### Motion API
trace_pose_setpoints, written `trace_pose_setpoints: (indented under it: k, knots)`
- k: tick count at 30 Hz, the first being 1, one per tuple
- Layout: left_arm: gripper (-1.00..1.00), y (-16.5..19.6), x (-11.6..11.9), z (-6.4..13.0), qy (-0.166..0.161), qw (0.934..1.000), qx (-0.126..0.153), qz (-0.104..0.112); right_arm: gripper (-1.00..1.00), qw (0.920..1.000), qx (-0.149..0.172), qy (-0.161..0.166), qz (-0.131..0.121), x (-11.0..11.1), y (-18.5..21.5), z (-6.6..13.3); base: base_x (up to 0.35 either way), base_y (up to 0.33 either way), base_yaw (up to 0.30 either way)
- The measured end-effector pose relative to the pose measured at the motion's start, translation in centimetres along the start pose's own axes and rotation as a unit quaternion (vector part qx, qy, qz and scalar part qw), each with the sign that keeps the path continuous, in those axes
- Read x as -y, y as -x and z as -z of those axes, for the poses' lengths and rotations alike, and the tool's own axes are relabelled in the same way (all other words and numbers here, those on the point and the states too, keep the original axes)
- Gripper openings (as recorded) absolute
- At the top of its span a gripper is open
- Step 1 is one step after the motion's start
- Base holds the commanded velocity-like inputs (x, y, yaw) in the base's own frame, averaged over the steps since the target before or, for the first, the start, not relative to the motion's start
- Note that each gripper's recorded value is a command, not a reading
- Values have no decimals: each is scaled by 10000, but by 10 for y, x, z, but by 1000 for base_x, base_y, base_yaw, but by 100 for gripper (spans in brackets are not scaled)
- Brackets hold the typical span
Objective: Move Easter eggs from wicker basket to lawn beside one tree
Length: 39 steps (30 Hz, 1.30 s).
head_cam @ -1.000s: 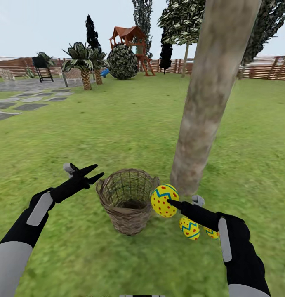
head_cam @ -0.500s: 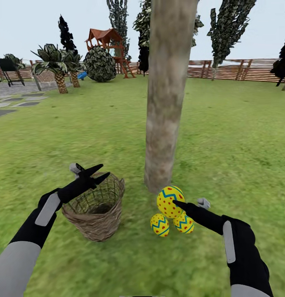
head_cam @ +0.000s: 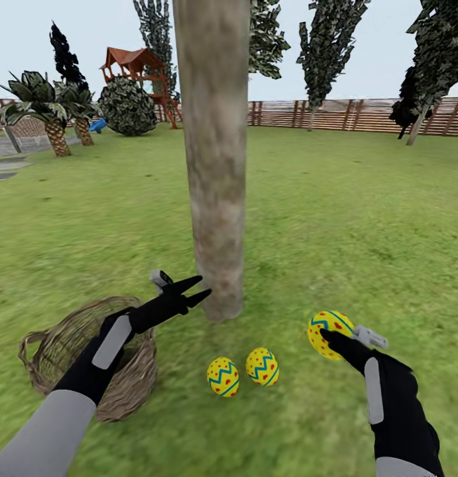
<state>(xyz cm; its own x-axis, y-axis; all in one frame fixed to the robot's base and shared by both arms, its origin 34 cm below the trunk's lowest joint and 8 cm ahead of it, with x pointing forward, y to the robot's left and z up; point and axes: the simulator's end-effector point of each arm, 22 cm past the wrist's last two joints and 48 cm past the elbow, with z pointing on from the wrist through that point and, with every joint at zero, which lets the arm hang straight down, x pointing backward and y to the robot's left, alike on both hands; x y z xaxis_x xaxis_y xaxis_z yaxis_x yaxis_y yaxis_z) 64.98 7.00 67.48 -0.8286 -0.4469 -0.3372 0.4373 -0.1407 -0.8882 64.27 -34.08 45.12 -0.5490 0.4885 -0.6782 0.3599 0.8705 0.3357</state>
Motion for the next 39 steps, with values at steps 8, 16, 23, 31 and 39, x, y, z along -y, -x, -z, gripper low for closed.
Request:
trace_pose_setpoints:
  k: [8, 16, 23, 31, 39]
  knots:
    - [100, -3, 3, -5, -73, 10000, 2, 26, -100, 9896, 82, -927, 1096, 24, -14, -17, 0, -279, 207]
    - [100, -6, 4, -9, -100, 9999, 6, 72, -100, 9861, -11, -966, 1353, 15, -30, -30, 0, -325, 276]
    - [100, -7, 7, -14, -152, 9999, 2, 74, -100, 9816, 63, -945, 1661, 1, -51, -42, 0, -347, 276]
    - [100, -12, 12, -20, -245, 9996, -2, 109, -100, 9764, 12, -668, 2056, -22, -83, -54, 0, -347, 276]
    - [100, -21, 14, -27, -315, 9993, -10, 186, -100, 9722, 378, -495, 2258, -26, -100, -63, 0, -276, 180]
